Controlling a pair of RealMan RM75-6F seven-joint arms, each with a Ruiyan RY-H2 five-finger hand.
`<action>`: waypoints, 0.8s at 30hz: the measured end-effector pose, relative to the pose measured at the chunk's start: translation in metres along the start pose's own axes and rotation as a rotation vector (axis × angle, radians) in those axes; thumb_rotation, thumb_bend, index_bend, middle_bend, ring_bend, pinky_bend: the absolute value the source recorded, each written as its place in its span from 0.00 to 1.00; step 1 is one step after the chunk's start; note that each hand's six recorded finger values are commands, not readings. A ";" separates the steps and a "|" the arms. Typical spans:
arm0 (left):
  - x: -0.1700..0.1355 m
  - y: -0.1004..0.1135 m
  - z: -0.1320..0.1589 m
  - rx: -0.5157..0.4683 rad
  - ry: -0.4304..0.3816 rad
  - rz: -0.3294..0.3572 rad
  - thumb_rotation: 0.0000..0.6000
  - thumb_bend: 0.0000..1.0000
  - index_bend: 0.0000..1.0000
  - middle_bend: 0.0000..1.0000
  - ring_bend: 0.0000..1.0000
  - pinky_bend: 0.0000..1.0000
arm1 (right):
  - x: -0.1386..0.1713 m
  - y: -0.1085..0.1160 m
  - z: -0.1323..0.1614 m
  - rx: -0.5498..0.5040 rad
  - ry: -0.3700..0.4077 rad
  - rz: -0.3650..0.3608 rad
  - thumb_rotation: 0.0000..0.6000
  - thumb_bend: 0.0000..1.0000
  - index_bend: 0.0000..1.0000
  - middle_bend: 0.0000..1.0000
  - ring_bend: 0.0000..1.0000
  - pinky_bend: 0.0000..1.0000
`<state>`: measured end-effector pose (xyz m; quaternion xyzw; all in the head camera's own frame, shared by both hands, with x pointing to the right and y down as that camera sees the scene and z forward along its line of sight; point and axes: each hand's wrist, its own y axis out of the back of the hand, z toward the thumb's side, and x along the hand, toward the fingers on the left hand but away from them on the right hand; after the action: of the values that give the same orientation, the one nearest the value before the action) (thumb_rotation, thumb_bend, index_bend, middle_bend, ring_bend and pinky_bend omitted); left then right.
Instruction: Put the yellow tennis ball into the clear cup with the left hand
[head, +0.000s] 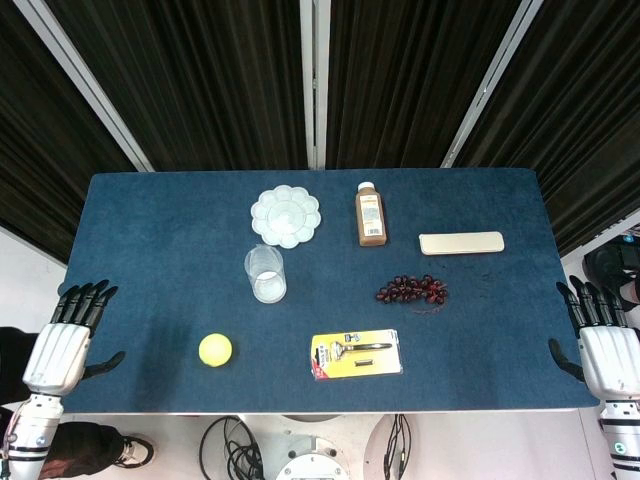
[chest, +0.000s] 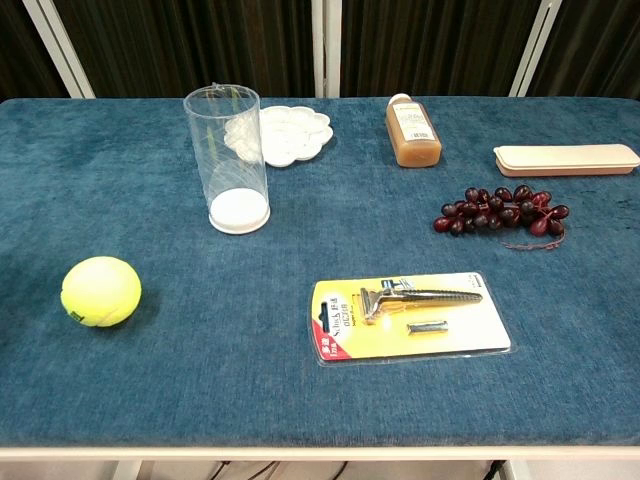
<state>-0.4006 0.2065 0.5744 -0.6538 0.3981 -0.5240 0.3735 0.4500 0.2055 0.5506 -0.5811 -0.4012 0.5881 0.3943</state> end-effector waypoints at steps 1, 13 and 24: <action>0.000 0.000 0.000 0.000 -0.001 0.000 1.00 0.14 0.08 0.02 0.00 0.01 | 0.000 0.000 0.000 0.000 0.000 -0.001 1.00 0.30 0.00 0.00 0.00 0.00; 0.000 -0.002 0.005 0.005 -0.017 -0.014 1.00 0.15 0.08 0.02 0.00 0.01 | -0.001 0.004 0.001 -0.001 0.003 -0.009 1.00 0.30 0.00 0.00 0.00 0.00; 0.002 -0.021 0.036 -0.047 -0.168 -0.188 1.00 0.14 0.08 0.01 0.00 0.02 | -0.004 0.005 0.003 0.003 0.006 -0.012 1.00 0.30 0.00 0.00 0.00 0.00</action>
<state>-0.3623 0.2159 0.5881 -0.7383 0.3145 -0.4907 0.3393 0.4472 0.1997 0.5470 -0.5800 -0.4023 0.5847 0.3999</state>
